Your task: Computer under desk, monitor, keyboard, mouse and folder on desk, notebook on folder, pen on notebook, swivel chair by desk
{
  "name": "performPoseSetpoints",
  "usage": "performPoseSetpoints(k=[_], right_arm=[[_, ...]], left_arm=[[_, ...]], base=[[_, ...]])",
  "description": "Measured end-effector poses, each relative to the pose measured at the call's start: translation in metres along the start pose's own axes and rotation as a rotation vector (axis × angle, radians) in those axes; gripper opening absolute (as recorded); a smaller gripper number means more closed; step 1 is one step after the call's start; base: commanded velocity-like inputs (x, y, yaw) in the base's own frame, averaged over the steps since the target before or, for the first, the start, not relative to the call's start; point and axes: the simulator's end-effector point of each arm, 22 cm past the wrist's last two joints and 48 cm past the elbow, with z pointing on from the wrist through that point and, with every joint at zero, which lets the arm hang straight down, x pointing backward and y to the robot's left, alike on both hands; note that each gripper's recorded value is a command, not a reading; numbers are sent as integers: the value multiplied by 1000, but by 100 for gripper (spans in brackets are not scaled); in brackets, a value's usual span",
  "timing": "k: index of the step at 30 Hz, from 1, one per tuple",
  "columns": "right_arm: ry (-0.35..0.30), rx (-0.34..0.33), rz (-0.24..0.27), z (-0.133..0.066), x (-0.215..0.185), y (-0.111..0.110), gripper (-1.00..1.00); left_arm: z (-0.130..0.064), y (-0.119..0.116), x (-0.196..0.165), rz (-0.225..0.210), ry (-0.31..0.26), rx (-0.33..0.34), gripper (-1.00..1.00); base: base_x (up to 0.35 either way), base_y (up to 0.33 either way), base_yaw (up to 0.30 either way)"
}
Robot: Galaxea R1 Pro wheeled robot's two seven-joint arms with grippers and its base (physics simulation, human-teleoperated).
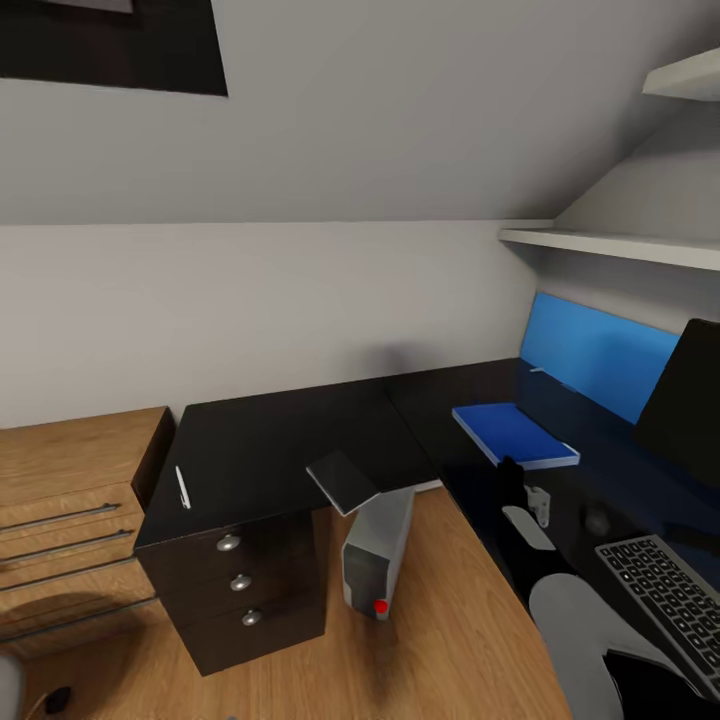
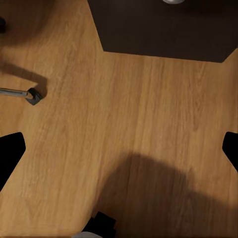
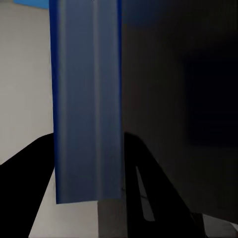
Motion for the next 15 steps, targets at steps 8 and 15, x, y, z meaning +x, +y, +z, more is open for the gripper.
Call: performPoseSetpoints(k=[8, 15], right_arm=[[6, 17, -9, -1, 2, -9, -100], [6, 15, -10, 3, 3, -18, -100]], left_arm=[[0, 1, 0, -3, 1, -3, 100], [9, 0, 6, -3, 1, -5, 100]], base=[[-5, -1, 0], [0, 0, 0]])
